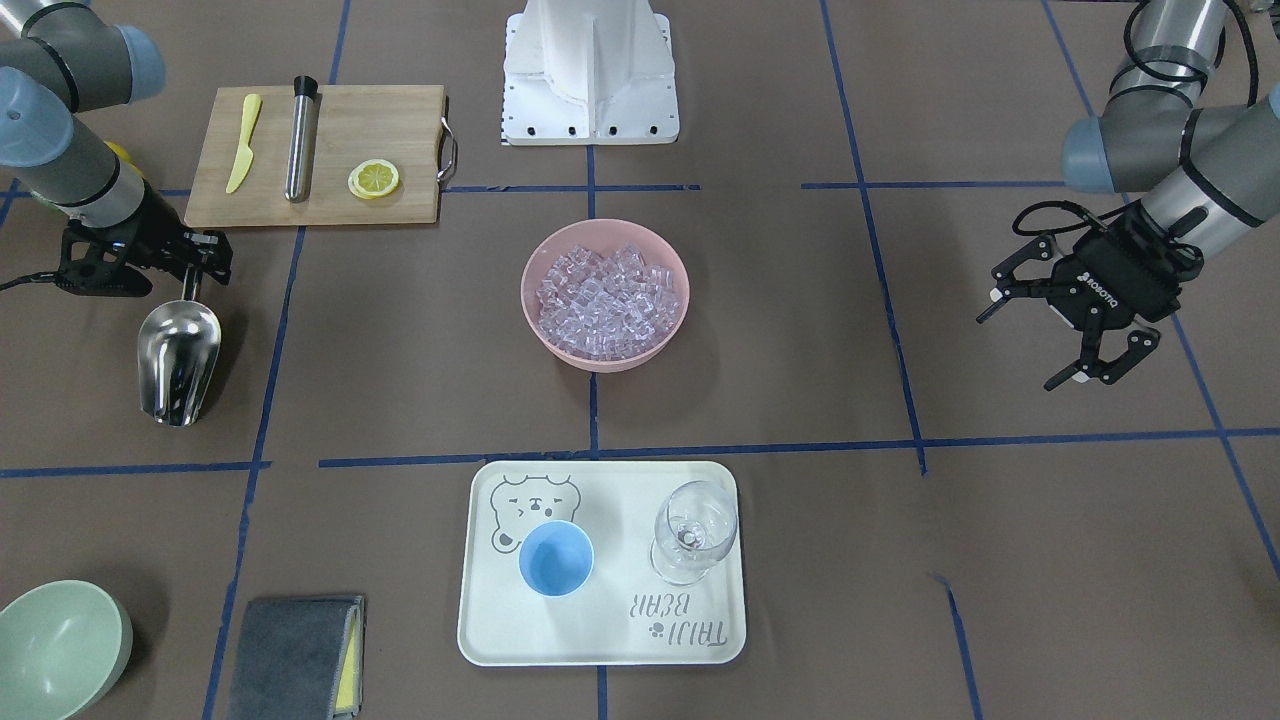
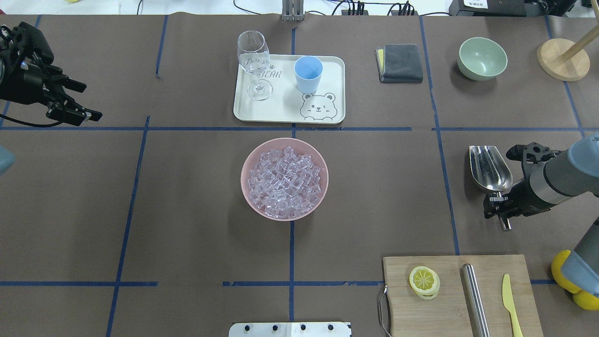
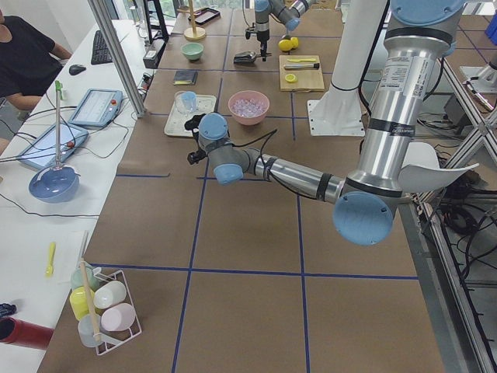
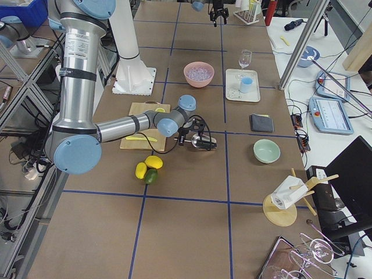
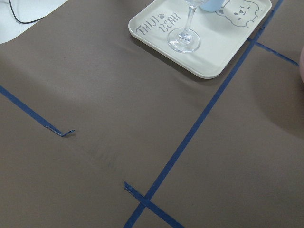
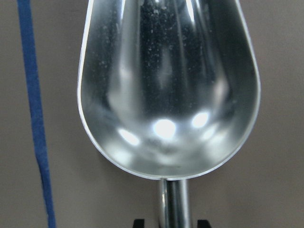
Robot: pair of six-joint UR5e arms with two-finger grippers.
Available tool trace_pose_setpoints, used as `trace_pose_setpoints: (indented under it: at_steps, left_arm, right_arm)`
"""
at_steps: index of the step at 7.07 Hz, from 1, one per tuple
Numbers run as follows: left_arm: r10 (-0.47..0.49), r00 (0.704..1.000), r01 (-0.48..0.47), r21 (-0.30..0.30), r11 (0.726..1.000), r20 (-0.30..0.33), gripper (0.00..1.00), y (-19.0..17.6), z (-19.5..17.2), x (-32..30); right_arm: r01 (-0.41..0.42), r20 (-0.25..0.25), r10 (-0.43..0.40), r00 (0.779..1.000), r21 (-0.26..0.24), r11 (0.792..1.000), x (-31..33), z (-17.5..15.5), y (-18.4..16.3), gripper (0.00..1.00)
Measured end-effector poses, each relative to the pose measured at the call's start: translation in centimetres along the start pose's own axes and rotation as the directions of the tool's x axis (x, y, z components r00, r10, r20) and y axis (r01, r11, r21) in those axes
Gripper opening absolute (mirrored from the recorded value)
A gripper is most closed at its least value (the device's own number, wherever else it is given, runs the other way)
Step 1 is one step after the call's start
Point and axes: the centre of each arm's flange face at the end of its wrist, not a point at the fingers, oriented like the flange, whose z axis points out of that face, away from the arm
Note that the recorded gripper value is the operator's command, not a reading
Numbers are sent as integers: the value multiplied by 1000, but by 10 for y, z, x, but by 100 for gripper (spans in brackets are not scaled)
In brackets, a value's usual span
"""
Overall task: Put ice in cup with scoop
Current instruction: 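Reach the right gripper down to the silver scoop handle and grasp it, then lift the scoop toward the pink bowl while the left gripper reaches its rim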
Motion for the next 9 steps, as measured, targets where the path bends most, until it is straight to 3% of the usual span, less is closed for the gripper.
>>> trace_pose_setpoints:
  at_steps: [1,5,7,9]
  left_arm:
    - [0,1000,0,0,1000,0,100,0,0,0]
    - [4,1000,-4,3,1000,-2,100,-1,-1,1]
    - [18,1000,-18,2,1000,-14,100,-3,3,8]
    - [74,992,-75,-7,997,-98,100,-16,40,52]
  right_arm:
    - [0,1,0,1000,0,1000,0,0,0,0]
    - [0,22,0,1000,23,1000,-3,-20,2,0]
    - [-26,66,19,998,98,995,-7,-74,-1,0]
    - [-35,80,25,996,131,991,-35,-121,-9,0]
